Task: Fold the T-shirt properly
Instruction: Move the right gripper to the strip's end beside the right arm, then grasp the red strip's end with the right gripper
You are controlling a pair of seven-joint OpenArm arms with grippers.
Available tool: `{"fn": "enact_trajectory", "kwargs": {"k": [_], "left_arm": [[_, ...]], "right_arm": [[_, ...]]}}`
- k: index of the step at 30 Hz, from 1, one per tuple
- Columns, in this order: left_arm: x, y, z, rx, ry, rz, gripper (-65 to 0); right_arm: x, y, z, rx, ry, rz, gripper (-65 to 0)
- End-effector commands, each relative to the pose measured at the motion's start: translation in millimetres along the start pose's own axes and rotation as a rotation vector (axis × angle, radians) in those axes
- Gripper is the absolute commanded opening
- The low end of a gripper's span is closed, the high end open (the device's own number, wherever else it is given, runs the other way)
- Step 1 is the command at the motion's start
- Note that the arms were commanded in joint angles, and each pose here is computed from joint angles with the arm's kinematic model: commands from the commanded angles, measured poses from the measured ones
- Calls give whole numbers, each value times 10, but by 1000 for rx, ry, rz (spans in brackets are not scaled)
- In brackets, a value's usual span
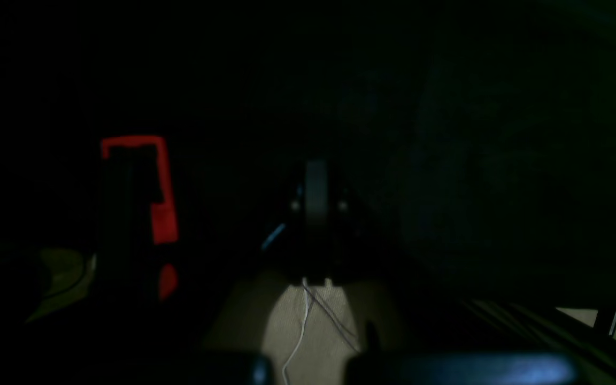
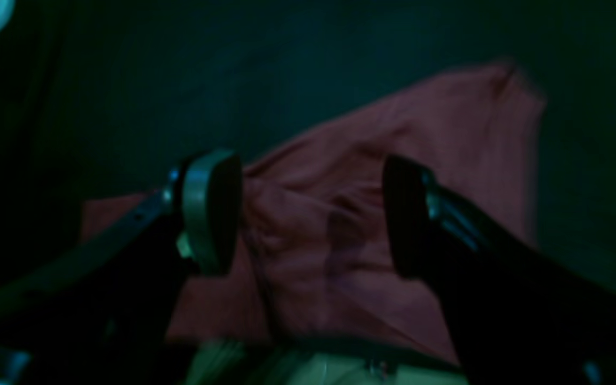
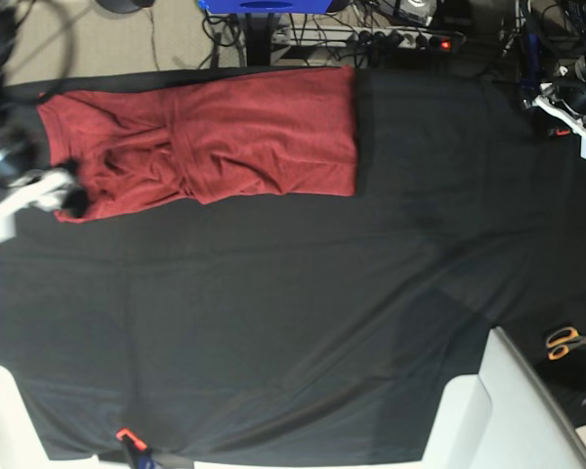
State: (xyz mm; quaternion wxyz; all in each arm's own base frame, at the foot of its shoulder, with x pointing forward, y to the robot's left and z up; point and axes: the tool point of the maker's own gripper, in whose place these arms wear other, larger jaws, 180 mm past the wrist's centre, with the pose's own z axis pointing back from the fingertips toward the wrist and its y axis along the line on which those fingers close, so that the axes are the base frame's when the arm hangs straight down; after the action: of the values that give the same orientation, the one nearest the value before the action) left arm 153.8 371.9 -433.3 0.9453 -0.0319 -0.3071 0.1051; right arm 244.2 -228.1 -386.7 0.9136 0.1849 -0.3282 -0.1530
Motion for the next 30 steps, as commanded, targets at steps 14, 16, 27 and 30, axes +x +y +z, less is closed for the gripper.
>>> {"fn": "enact_trajectory", "kwargs": {"k": [14,16,27,30], "left_arm": [[104,51,55,7,-29,-14,-650],[104,51,55,7,-29,-14,-650],[126,41,46,5,-35,-13,-650],[126,41,46,5,-35,-13,-650]], "right_arm": [[-483,-1159,-66,25,284,-44,0],[-581,-1180,-29,21,315,-52,0],[-916,-882,-159,109,360,-111,-30],[-989,-714,-249,155,366,-126,-30]]}}
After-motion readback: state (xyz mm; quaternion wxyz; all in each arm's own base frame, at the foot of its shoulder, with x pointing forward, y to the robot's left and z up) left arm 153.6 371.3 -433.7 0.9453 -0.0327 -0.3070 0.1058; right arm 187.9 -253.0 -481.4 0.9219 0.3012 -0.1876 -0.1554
